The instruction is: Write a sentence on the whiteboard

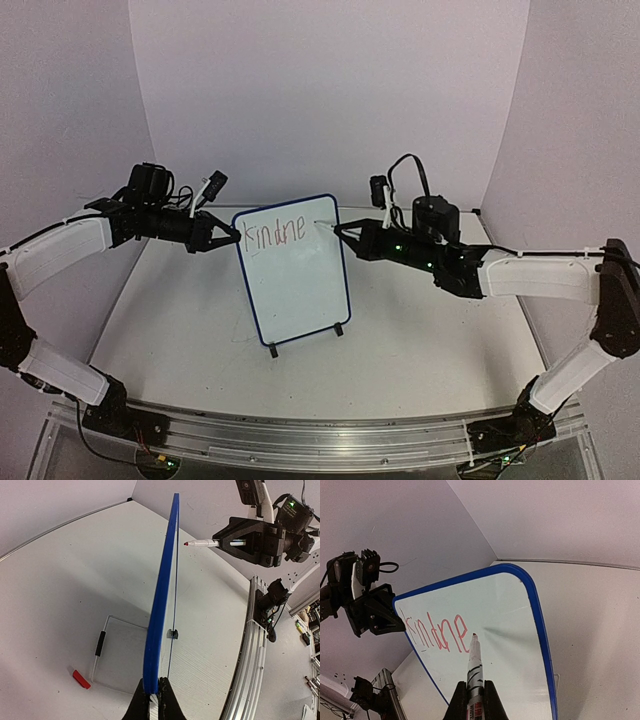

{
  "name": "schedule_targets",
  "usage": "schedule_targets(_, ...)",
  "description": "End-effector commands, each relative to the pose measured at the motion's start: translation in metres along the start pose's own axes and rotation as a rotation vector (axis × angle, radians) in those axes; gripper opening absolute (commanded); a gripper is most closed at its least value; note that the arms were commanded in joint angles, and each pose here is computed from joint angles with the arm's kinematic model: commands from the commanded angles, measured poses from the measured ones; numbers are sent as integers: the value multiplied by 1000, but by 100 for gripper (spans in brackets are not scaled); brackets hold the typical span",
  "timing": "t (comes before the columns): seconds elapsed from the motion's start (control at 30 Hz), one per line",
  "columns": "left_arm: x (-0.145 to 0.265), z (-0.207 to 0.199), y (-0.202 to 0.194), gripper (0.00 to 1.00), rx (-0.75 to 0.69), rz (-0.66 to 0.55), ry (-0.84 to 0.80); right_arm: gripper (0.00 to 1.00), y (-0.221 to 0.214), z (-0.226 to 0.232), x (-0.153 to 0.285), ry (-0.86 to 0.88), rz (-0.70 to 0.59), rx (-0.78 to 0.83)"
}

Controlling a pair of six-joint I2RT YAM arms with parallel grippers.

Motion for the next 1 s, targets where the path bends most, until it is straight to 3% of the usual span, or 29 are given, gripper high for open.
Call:
schedule_targets(0.0, -9, 2, -13, 0, 7, 84, 24, 0, 19, 6, -7, 22, -68, 24)
schedule_targets(0.97, -9, 1, -13, 0, 2, 88, 27, 0, 9, -2, -23, 32, -30, 20)
Point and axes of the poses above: each gripper's point midway between its finger pads, its own x axis back along the fingers, its own z axis along the line the jaws close on, y = z × x, the point moved 8 cm from there along x, back along the fingers
